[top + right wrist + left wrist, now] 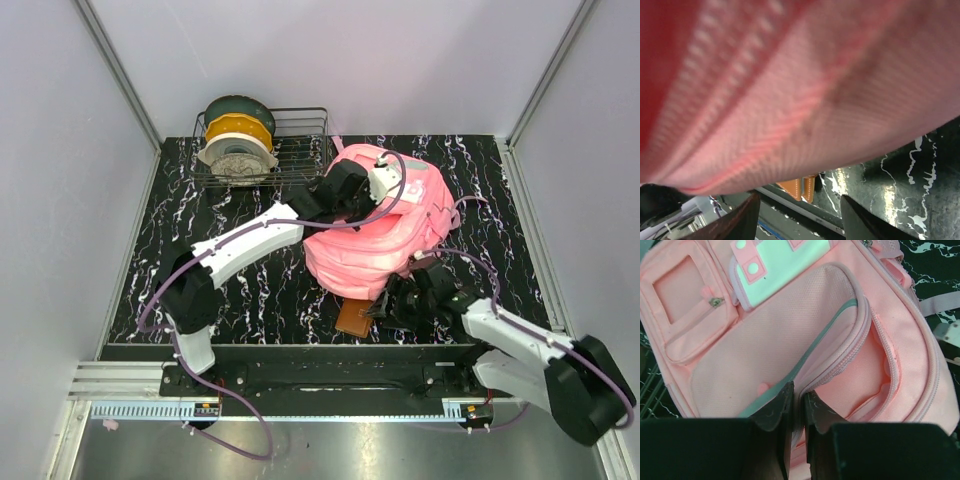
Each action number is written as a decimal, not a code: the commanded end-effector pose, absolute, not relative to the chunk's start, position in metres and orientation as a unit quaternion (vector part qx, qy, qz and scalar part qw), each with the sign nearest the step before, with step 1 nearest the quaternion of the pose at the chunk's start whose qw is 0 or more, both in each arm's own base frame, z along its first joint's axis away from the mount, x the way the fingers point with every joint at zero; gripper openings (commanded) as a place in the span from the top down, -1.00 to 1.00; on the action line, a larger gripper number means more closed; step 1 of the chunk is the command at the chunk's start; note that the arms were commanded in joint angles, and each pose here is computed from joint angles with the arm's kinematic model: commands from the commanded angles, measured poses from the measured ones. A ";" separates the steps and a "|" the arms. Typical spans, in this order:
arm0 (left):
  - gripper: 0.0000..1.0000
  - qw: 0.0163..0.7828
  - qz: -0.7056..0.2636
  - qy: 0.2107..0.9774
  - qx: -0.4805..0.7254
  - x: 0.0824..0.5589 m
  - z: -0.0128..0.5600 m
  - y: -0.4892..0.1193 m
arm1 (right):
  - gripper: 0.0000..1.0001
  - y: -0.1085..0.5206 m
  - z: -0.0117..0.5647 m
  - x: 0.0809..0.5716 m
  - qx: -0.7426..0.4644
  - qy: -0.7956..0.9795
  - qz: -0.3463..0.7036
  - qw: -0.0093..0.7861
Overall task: Pack the student bag
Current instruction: Pick up the stationery from the center of the board.
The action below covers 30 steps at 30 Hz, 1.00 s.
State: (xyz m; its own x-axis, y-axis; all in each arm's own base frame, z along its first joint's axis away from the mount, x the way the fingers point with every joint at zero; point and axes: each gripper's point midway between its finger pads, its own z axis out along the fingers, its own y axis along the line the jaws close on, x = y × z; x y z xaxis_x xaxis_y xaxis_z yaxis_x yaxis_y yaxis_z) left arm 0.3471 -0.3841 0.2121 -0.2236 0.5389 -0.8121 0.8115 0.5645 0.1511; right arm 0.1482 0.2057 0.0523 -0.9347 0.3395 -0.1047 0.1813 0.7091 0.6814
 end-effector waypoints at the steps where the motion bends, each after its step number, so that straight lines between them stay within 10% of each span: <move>1: 1.00 0.472 -0.161 0.775 0.389 0.356 0.223 -0.372 | -0.40 0.226 0.051 0.174 0.143 0.907 0.365 0.153; 19: 1.00 0.451 -0.173 0.789 0.380 0.347 0.187 -0.369 | -0.22 0.228 0.003 0.188 0.207 0.912 0.286 0.210; 26: 1.00 0.444 -0.185 0.789 0.383 0.342 0.185 -0.370 | 0.21 0.229 -0.008 0.194 0.211 0.919 0.257 0.213; 30: 1.00 0.444 -0.184 0.790 0.382 0.341 0.184 -0.369 | 0.78 0.233 -0.008 0.194 0.200 0.920 0.261 0.213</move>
State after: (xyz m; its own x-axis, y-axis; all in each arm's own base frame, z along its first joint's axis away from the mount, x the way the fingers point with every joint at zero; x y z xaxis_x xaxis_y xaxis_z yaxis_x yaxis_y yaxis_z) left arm 0.3418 -0.3738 0.1780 -0.2872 0.4791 -0.8294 0.7869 0.6117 0.0808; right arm 0.1986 0.2548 0.0189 -0.8300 0.5088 -0.2285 0.2385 0.6941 0.6792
